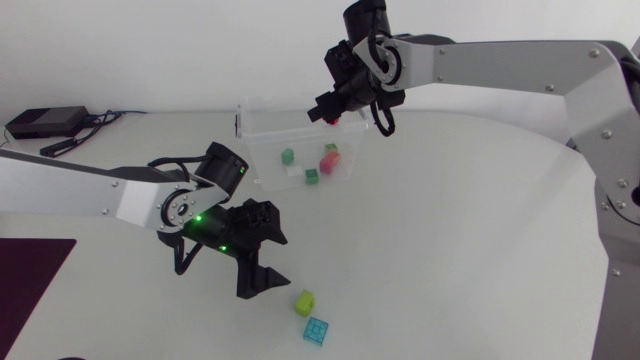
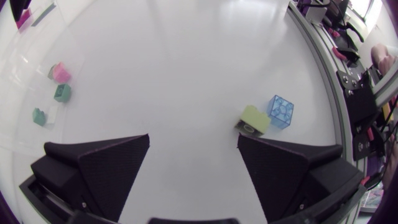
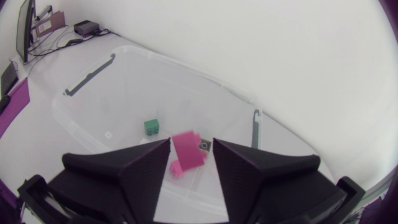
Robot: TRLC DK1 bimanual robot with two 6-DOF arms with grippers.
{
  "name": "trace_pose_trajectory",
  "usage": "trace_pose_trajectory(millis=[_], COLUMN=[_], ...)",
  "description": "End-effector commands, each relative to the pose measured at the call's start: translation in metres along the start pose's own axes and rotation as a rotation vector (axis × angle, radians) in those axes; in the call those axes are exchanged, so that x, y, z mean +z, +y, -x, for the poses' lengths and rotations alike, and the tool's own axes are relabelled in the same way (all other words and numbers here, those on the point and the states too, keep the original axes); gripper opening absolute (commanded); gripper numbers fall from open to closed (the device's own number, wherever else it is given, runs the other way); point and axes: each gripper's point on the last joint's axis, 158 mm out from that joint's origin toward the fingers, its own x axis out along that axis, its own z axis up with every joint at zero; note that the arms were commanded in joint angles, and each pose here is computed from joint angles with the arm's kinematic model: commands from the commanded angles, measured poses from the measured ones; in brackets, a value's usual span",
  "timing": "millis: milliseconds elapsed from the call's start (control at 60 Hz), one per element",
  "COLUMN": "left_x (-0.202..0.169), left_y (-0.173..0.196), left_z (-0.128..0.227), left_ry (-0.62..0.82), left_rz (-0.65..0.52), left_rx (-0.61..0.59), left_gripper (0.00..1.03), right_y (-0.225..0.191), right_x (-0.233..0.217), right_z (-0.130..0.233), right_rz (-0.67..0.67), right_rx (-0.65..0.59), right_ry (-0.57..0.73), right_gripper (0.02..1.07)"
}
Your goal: Pick up the duplo bricks and place them in the container
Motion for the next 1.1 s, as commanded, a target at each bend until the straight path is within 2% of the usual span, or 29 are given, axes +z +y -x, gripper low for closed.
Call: trace_pose_trajectory(millis=[0, 150, 317, 467, 733, 1083], left_x=[-0.014, -0.01, -0.009, -0.007, -0.001, 0.004], left_y=[-0.019, -0.028, -0.044, -0.042, -0.048, -0.06], left_z=[-0.011, -0.011, -0.011, -0.011, -0.017, -0.035], left_ry=[0.025, 0.011, 0.002, -0.001, 0.002, 0.009], left_rz=[-0.023, -0.053, -0.143, -0.217, -0.306, -0.393], left_rx=[-0.055, -0.074, -0.101, -0.104, -0.181, -0.239], left_gripper=[0.99, 0.99, 0.99, 0.99, 0.99, 0.97], right_y=[-0.004, -0.01, -0.003, 0.012, 0.027, 0.04], right_x=[0.008, 0.014, 0.011, -0.003, -0.03, -0.077], right_z=[-0.003, 0.007, 0.023, 0.042, 0.071, 0.098], right_rz=[-0.023, -0.026, -0.017, -0.003, 0.002, 0.002], right_rx=[-0.014, -0.022, -0.011, 0.017, 0.073, 0.114], right_ry=[-0.021, -0.033, -0.029, -0.012, 0.003, 0.044], right_gripper=[1.02, 1.02, 1.02, 1.02, 1.02, 1.02])
